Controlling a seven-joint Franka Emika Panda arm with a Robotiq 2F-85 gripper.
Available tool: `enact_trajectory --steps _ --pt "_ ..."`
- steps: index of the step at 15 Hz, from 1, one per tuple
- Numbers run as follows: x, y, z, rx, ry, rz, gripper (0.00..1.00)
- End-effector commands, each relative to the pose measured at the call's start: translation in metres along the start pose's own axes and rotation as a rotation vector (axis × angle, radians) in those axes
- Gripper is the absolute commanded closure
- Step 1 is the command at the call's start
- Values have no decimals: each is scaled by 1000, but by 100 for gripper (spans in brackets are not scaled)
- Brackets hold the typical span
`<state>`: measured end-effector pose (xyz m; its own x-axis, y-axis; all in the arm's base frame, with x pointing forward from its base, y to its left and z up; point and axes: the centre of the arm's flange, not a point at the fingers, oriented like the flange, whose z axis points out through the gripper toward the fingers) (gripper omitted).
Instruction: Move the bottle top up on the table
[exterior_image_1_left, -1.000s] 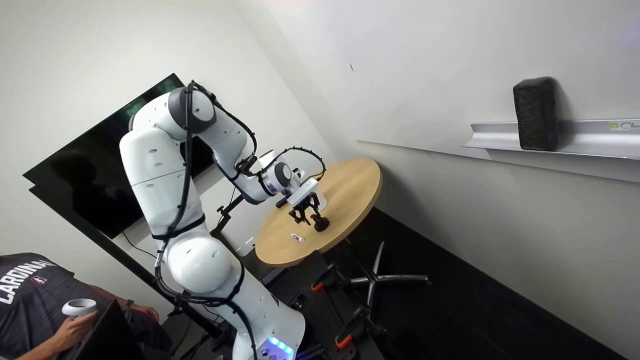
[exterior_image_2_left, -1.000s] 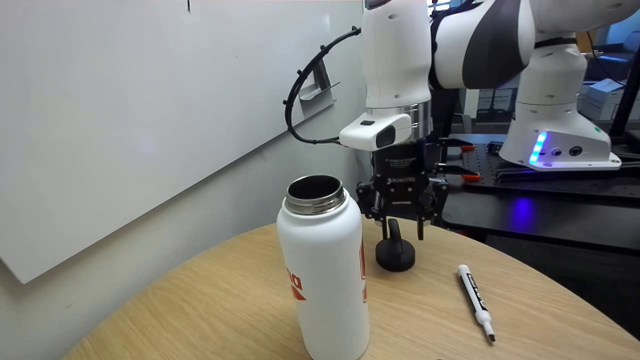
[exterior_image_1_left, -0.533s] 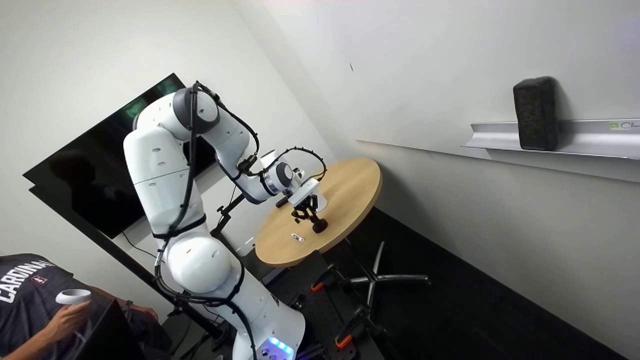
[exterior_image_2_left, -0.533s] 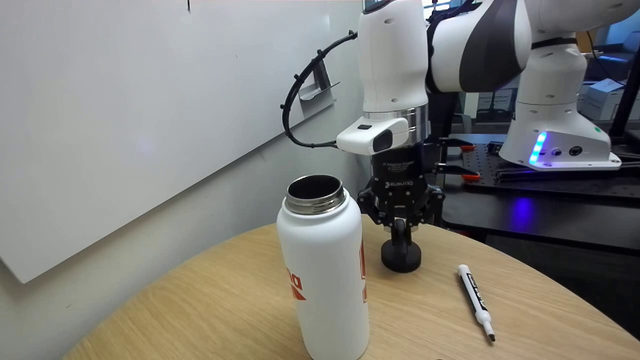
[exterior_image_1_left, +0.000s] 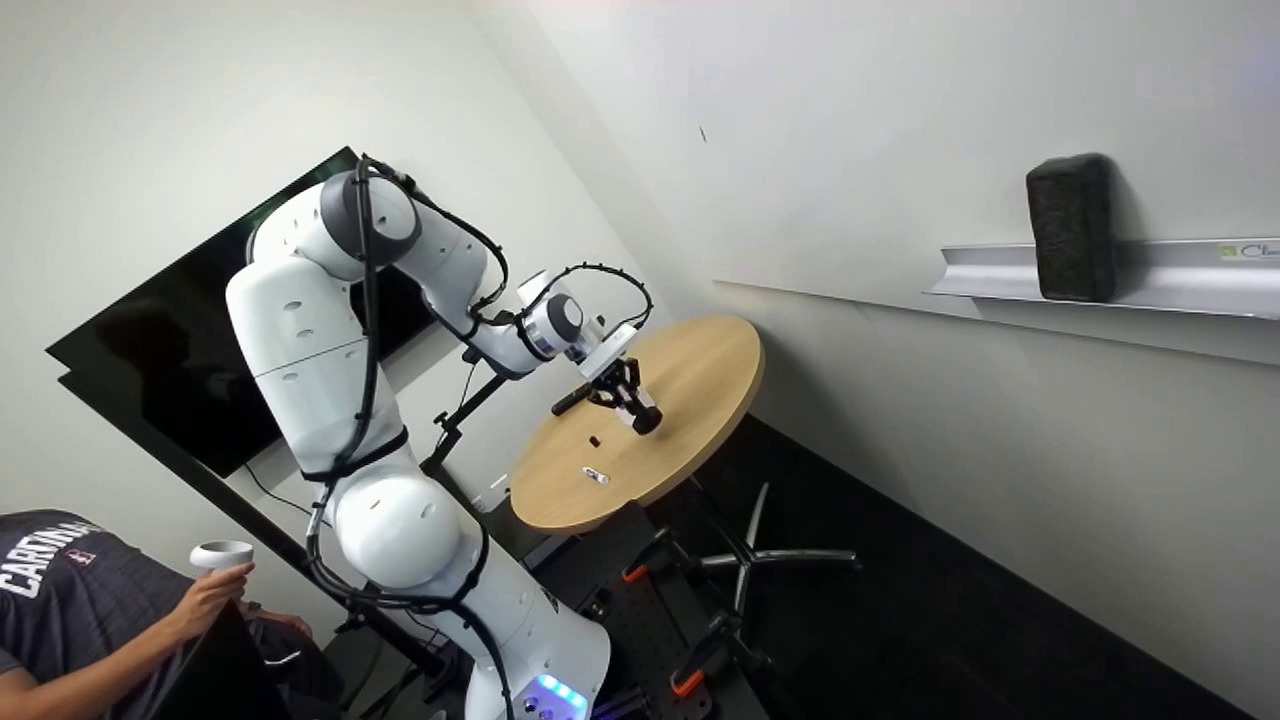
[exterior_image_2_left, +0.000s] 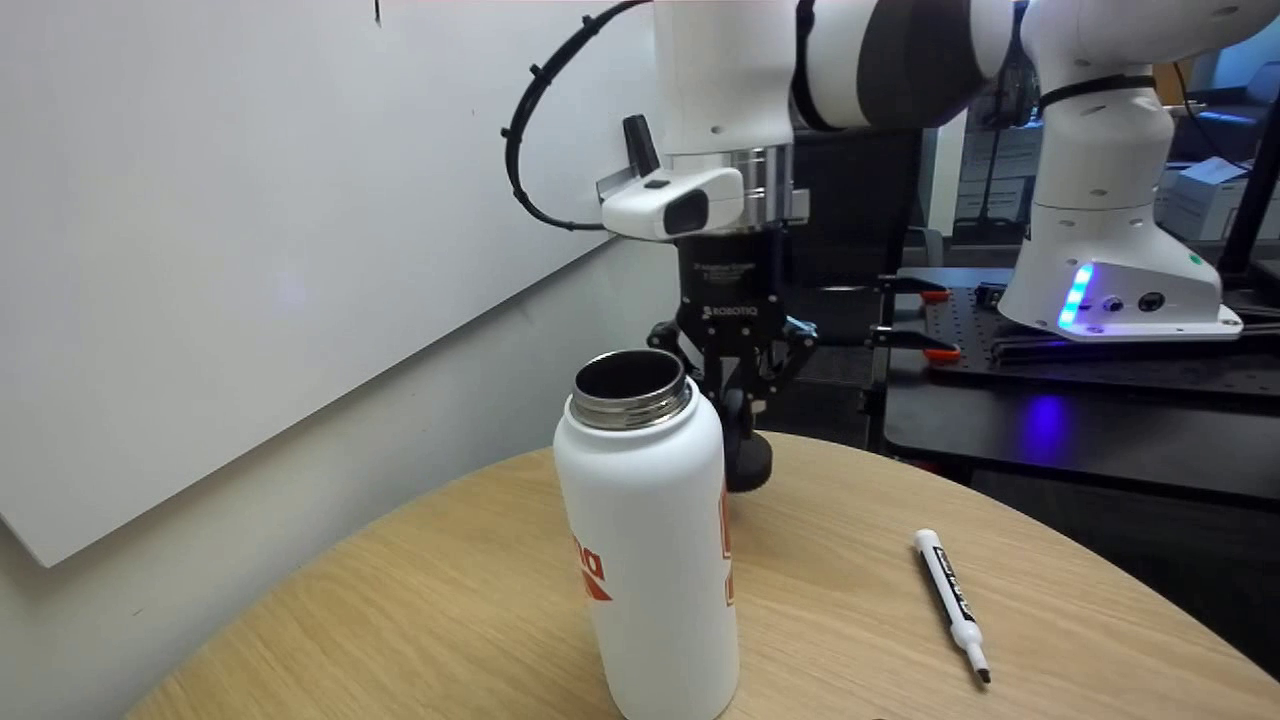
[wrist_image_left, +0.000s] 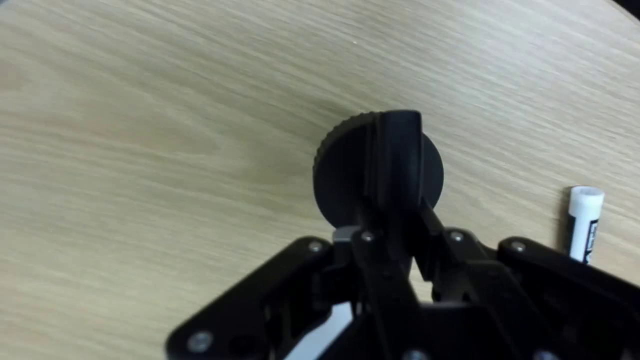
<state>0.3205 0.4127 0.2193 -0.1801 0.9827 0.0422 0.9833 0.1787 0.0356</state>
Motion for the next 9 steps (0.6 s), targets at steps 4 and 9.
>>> enact_trajectory --steps 4,9 --pt "-11 88 -33 -88 7 81 95" --pt "-17 131 -15 -77 26 144 95"
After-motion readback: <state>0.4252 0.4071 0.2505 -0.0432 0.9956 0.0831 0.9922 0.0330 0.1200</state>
